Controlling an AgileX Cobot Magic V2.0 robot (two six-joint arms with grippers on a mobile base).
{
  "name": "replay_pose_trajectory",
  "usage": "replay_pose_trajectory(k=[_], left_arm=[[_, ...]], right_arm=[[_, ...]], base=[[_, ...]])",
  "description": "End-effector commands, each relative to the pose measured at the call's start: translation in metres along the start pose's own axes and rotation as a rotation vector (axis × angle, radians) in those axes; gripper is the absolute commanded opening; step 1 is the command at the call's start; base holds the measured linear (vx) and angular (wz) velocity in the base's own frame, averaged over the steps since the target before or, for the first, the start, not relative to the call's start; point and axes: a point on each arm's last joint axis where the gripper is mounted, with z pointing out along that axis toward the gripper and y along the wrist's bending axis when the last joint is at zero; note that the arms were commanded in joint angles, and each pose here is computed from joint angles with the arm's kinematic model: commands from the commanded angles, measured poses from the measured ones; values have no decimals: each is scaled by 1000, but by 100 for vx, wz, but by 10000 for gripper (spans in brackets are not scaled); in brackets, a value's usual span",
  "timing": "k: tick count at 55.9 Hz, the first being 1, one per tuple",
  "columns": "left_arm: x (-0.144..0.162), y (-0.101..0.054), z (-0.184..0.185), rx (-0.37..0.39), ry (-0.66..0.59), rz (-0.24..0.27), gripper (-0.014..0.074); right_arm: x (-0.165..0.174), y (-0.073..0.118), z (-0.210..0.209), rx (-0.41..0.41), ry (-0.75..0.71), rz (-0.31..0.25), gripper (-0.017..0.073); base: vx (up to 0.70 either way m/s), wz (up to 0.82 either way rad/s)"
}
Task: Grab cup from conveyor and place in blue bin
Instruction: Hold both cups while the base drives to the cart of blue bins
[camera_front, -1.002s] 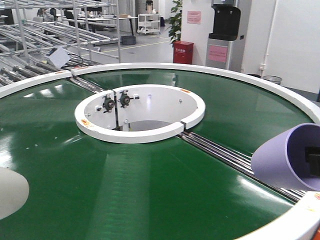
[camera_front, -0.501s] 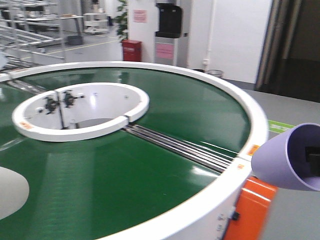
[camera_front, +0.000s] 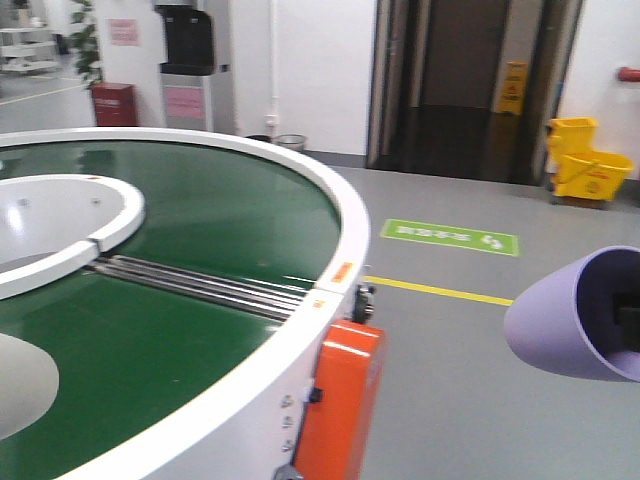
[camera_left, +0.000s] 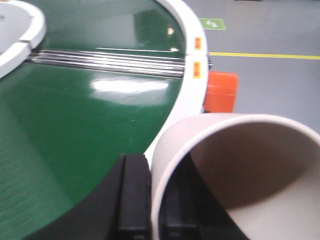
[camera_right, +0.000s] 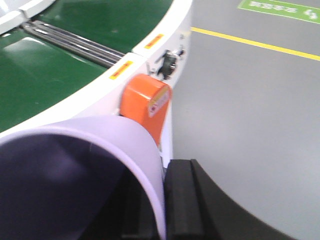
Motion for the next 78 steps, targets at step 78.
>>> replay_pose_trajectory(k=[78], left_arm=[[-14, -2, -6, 11, -109, -15, -4]], right_arm=[[-14, 2, -11, -9, -119, -4, -9]], base=[[9, -55]])
